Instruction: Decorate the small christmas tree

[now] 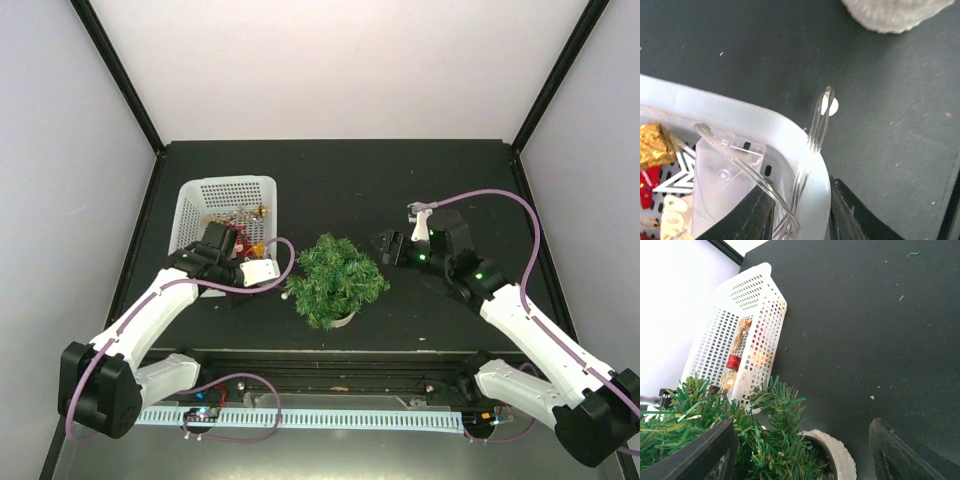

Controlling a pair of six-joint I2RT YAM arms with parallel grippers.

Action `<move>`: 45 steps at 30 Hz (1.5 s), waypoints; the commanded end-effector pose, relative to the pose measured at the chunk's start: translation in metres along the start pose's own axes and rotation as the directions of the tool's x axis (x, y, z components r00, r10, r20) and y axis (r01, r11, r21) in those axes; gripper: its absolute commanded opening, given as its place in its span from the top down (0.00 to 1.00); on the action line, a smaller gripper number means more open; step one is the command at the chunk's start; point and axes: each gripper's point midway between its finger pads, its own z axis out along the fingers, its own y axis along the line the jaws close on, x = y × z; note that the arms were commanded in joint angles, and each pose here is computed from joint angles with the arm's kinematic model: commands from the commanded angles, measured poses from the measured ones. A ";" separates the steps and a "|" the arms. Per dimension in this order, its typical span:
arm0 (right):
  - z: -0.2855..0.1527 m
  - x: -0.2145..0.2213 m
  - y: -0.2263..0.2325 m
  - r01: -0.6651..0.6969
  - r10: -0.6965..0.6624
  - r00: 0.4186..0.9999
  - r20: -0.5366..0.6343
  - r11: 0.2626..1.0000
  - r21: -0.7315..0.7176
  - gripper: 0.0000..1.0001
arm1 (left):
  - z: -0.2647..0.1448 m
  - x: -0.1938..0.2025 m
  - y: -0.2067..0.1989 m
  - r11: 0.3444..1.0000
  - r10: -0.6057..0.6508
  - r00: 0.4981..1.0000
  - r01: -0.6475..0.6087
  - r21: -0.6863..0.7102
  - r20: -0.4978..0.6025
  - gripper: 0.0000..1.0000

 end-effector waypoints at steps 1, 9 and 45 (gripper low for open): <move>-0.003 0.000 -0.005 -0.006 0.005 1.000 0.013 1.000 0.017 0.27 | -0.010 0.020 0.018 0.997 0.006 0.999 -0.009 -0.075 -0.042 0.69; -0.004 0.002 -0.005 -0.003 0.003 1.000 0.012 1.000 0.013 0.27 | -0.032 0.061 0.035 0.993 -0.019 0.995 0.007 -0.120 -0.097 0.69; -0.001 0.008 -0.010 -0.005 0.005 1.000 0.004 1.000 0.015 0.27 | -0.056 0.040 0.055 0.992 -0.116 0.993 0.118 -0.054 0.036 0.77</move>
